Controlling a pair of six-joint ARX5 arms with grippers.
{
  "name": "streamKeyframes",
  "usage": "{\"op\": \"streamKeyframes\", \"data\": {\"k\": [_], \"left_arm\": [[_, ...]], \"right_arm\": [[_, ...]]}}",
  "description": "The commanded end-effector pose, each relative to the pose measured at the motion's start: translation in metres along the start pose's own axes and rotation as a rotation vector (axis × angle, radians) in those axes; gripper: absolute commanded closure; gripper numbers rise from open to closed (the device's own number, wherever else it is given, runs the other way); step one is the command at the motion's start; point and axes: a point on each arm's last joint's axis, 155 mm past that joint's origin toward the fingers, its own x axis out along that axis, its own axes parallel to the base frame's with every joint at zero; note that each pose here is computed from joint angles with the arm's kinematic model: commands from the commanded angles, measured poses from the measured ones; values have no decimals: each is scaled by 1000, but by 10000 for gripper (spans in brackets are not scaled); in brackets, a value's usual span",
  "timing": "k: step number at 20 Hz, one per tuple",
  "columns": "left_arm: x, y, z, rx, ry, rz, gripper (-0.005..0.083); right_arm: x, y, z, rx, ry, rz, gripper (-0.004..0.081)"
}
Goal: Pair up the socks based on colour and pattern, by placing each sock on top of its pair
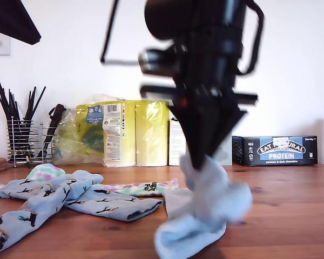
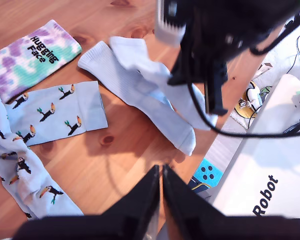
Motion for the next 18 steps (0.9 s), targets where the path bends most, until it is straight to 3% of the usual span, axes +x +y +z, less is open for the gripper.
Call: {"op": "streamKeyframes", "data": {"k": [1,7,12,13,16,18], "left_arm": [[2,-1,-4,-8,10,-8,794],[1,-2,-10,-23,30,-13,794],[1,-3,-13,-33,45,-16,794],[1,-3,-14,-34,46,-16,794],[1,-3,-14,-35,48,-16,794],[1,-3,-13,-32,45,-15,794]], "right_arm": [[0,5,1,-11,7,1,783],[-1,15,2,-35,3,13,783],[13,31,-20,-49,112,71,773],[18,34,-28,-55,151,74,720],[28,42,-44,-72,233,108,434],[25,45,-40,-87,211,117,404]]}}
